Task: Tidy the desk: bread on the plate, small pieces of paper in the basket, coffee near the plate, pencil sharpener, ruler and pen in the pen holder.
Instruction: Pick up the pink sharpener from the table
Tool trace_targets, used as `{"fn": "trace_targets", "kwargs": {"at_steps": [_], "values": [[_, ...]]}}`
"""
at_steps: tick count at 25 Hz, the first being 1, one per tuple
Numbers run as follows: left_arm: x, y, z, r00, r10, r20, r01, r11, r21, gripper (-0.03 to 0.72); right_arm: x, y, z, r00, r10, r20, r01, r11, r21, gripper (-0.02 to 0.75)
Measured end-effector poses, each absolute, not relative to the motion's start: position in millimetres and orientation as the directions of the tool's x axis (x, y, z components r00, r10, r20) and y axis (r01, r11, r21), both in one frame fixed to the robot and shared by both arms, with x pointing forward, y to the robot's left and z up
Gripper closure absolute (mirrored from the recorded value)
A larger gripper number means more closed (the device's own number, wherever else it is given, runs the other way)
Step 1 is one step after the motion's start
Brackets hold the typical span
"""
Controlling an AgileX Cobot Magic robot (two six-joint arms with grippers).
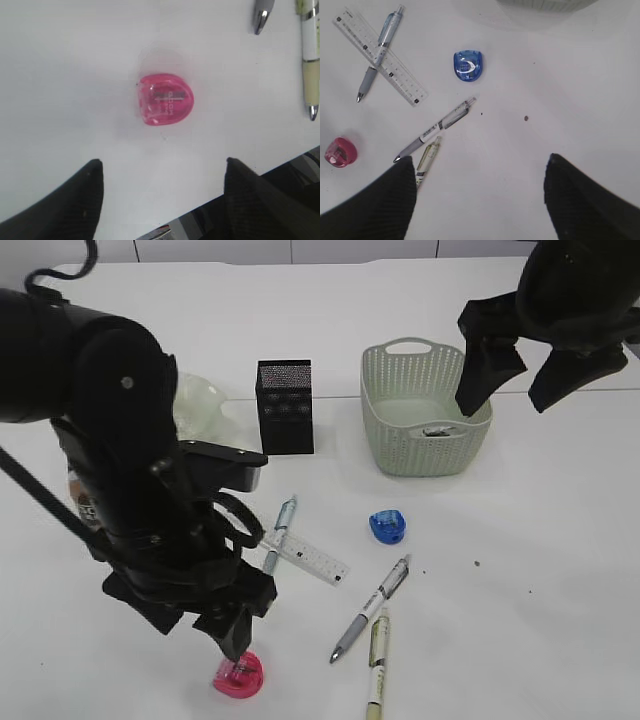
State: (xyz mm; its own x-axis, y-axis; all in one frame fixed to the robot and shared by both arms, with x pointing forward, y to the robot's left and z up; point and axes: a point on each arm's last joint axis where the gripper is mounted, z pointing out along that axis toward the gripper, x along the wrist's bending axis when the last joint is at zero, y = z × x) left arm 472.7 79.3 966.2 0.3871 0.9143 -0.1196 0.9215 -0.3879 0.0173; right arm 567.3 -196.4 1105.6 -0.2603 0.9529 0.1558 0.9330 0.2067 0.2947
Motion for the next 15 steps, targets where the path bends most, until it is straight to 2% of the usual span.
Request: {"fn": "trace_targets", "kwargs": {"at_steps": [15], "values": [[492,60,920,0.384,0.919,-0.085,0.917,-0.390,-0.081,0.139,567,-196,1106,-0.268,0.951,0.156,0.931,0.214,0.296,0.155]]}}
